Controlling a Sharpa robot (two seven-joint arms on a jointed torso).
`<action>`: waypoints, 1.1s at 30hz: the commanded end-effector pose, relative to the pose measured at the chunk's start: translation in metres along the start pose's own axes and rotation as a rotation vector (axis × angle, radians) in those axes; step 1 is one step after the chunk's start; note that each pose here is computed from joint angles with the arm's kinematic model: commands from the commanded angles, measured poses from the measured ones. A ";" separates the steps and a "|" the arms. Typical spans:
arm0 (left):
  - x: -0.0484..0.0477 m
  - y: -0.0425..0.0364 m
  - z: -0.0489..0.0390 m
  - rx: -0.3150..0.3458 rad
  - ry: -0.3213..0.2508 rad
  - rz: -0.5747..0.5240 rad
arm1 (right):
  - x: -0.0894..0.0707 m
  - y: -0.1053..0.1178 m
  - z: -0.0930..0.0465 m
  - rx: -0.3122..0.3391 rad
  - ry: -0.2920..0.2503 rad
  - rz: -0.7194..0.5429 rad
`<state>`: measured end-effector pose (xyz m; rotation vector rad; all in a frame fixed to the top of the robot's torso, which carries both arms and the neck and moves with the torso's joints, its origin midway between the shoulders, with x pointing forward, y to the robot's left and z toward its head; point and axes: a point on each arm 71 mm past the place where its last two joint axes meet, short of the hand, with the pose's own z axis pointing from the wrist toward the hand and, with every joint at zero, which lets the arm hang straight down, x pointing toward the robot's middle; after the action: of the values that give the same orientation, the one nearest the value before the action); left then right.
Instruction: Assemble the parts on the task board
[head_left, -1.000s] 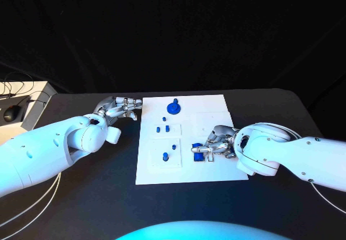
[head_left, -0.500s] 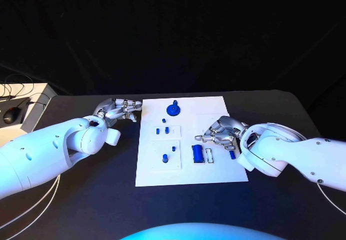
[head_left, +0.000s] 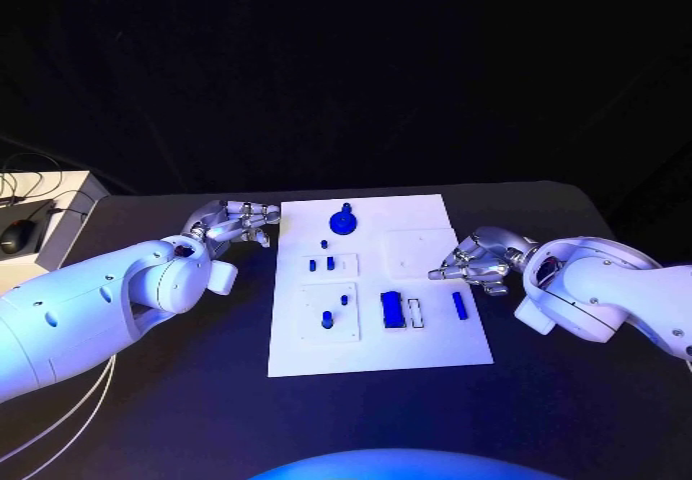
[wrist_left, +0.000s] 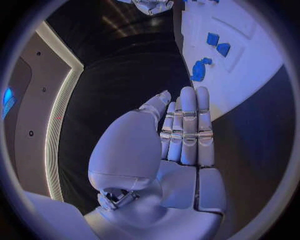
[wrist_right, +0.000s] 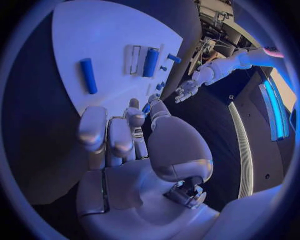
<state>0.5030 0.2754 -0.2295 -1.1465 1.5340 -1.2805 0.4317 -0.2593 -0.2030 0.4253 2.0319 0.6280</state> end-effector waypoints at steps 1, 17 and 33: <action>0.0023 -0.0022 -0.0004 0.027 0.018 -0.011 | 0.006 -0.014 -0.004 0.121 0.191 -0.132; 0.0078 -0.0055 -0.0032 0.071 0.047 -0.030 | 0.007 -0.026 -0.010 0.281 0.144 -0.309; 0.0072 -0.0062 -0.0049 0.078 0.046 -0.034 | 0.012 -0.018 -0.005 0.264 0.081 -0.340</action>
<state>0.4980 0.2713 -0.2244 -1.1143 1.4970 -1.3521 0.4190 -0.2687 -0.2206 0.2140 2.2383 0.2050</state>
